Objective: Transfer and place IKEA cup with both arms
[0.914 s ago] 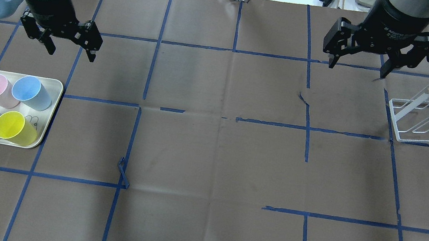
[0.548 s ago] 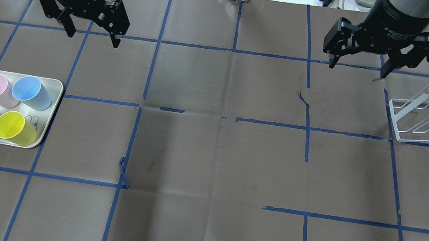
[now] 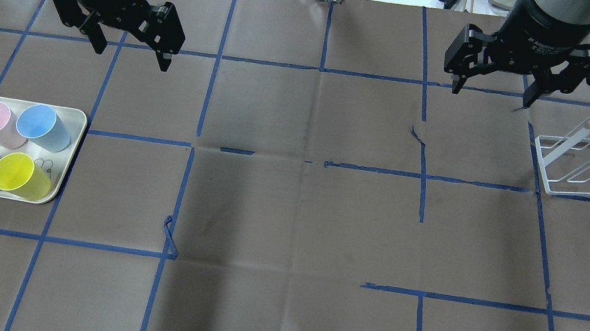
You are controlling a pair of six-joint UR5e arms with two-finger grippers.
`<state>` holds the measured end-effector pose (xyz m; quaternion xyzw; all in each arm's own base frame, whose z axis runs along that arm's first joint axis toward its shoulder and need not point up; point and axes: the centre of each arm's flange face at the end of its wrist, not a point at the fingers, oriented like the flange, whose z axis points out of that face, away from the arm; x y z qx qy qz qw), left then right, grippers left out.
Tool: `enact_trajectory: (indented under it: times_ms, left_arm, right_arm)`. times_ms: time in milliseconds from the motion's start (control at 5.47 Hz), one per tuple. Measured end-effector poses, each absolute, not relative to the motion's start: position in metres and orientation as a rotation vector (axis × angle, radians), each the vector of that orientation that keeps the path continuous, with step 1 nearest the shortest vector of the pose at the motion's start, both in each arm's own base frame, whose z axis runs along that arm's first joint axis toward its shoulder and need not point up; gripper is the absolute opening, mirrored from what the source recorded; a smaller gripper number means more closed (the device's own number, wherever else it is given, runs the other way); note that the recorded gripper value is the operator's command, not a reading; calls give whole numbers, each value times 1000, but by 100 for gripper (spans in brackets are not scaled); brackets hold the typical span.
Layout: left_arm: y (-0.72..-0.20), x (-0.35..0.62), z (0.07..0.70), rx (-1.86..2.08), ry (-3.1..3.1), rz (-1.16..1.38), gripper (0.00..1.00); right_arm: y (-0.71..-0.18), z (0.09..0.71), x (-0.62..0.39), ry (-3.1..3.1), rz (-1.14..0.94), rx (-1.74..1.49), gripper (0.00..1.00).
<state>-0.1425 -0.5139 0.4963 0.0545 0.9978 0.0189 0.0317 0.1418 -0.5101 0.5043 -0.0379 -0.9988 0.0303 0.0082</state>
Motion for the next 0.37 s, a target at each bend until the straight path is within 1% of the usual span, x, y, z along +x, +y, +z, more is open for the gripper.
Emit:
enact_trajectory:
  times_ms: [366]
  left_arm:
    - [-513, -146, 499, 143, 3114, 40, 98]
  right_arm:
    - [-510, 504, 142, -3121, 93, -118, 100]
